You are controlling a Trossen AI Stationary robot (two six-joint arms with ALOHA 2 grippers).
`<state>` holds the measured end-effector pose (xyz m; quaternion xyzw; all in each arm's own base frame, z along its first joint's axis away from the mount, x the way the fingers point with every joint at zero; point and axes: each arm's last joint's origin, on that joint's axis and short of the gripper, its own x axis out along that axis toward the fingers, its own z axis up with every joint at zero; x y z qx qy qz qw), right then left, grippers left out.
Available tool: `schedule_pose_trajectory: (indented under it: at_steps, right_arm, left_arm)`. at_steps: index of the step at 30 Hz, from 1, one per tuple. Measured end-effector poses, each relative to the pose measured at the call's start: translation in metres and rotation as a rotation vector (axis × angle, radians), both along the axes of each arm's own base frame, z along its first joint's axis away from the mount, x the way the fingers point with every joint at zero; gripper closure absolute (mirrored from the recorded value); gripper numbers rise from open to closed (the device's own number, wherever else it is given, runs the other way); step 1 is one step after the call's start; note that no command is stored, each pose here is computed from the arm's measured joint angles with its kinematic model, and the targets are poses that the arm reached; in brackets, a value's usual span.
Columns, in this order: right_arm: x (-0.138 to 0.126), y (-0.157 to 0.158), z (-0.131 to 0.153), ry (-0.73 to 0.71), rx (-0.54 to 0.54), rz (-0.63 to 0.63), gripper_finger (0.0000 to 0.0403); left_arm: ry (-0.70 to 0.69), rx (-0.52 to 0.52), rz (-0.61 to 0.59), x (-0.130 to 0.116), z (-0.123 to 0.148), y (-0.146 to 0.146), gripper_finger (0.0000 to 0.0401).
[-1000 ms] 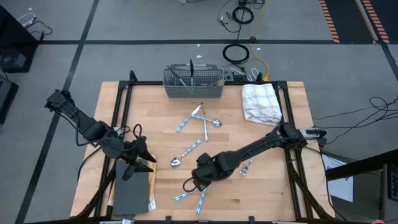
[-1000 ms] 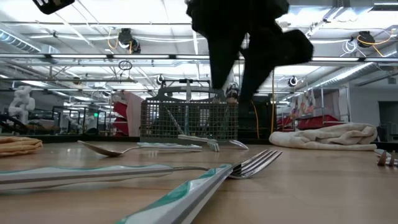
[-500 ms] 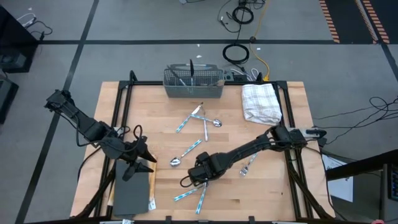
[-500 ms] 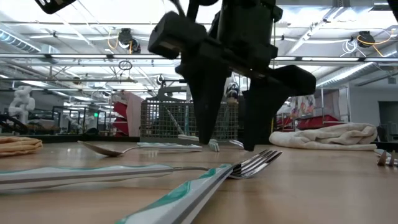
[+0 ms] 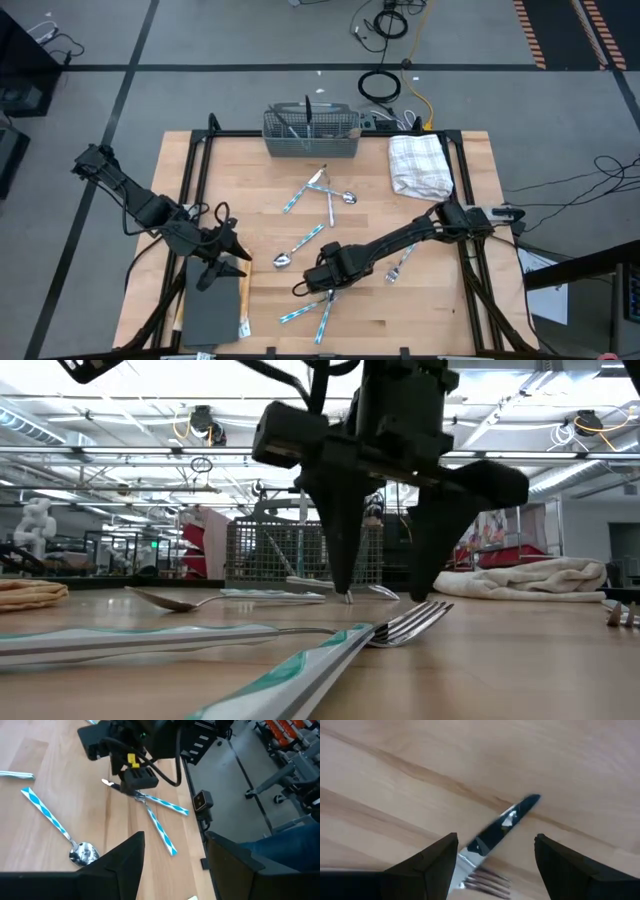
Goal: Sort silverware
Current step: Put the blue table knife into the gray silverware rack
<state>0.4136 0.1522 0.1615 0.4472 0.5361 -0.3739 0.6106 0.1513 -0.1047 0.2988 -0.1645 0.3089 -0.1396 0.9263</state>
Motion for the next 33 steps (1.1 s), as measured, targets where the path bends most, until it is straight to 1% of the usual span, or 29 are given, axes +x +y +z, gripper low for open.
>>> schedule_pose_trajectory:
  at_steps: [4,7,12,14,18,24,33]
  right_arm:
    - [0.002,0.001,-0.012,-0.059,0.025,-0.03,0.0151]
    - [0.0,0.004,-0.019,-0.084,0.044,-0.068,0.0151]
    - [-0.006,0.008,-0.027,-0.08,0.041,-0.125,0.0152]
    - [-0.007,0.008,-0.027,-0.069,0.041,-0.132,0.0159]
    - [-0.009,0.007,-0.029,-0.057,0.019,-0.134,0.0186]
    - [-0.01,0.004,-0.03,-0.033,0.008,-0.12,0.0225]
    - [-0.009,-0.001,-0.031,-0.024,0.0,-0.064,0.0302]
  left_arm:
    - [-0.013,0.03,-0.021,0.0,0.0,0.0,0.0189]
    - [-0.012,0.032,-0.02,0.0,0.0,0.0,0.0189]
    - [-0.014,0.039,-0.024,0.0,0.0,0.0,0.0189]
    - [-0.013,0.041,-0.022,0.0,0.0,0.0,0.0189]
    - [0.003,0.067,-0.004,-0.001,-0.003,0.002,0.0189]
    - [0.004,0.07,-0.001,-0.001,-0.003,0.002,0.0189]
    - [0.017,0.083,0.006,-0.001,-0.008,0.002,0.0189]
